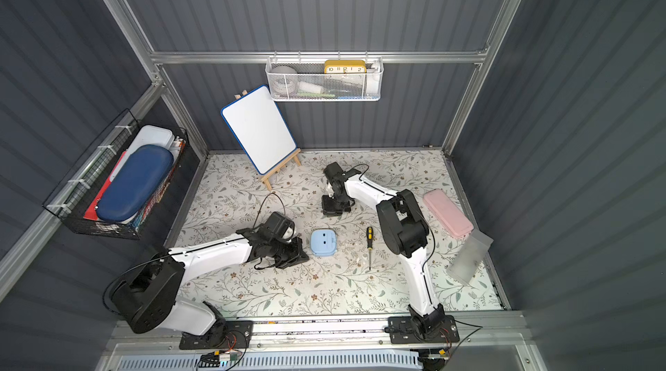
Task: Remove the battery from the alarm
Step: Install the cover on the alarm, then adjust the alarm at the center of the board.
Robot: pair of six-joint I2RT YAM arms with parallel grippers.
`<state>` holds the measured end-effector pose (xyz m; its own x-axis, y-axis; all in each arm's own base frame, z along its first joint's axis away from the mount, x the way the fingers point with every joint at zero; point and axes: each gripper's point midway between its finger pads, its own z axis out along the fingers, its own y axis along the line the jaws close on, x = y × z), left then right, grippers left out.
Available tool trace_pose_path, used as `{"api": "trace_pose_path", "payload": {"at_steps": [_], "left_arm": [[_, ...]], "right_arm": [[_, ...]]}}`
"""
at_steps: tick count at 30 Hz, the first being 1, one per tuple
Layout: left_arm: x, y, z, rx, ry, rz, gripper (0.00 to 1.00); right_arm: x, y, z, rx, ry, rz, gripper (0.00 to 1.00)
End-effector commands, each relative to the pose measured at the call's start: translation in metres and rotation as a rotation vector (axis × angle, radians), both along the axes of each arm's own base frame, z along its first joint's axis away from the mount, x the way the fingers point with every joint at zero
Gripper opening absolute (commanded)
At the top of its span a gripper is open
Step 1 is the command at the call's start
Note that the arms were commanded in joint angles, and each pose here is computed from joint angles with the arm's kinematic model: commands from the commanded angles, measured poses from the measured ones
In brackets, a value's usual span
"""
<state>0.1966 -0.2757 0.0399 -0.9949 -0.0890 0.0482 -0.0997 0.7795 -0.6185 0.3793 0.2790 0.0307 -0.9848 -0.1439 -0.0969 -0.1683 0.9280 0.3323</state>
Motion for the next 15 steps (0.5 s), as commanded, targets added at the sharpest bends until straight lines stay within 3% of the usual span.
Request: {"api": "trace_pose_path", "payload": {"at_steps": [1, 7, 15], "left_arm": [[-0.006, -0.014, -0.009, -0.062, 0.052, 0.003, 0.0], [0.002, -0.021, -0.019, -0.065, 0.042, -0.005, 0.0], [0.007, -0.024, -0.029, -0.052, 0.056, 0.003, 0.0]], "right_arm": [[-0.017, -0.001, -0.004, 0.005, 0.052, 0.021, 0.0], [-0.043, -0.009, -0.029, -0.024, 0.116, 0.026, 0.0], [-0.071, -0.02, -0.032, -0.032, 0.148, 0.019, 0.0]]}}
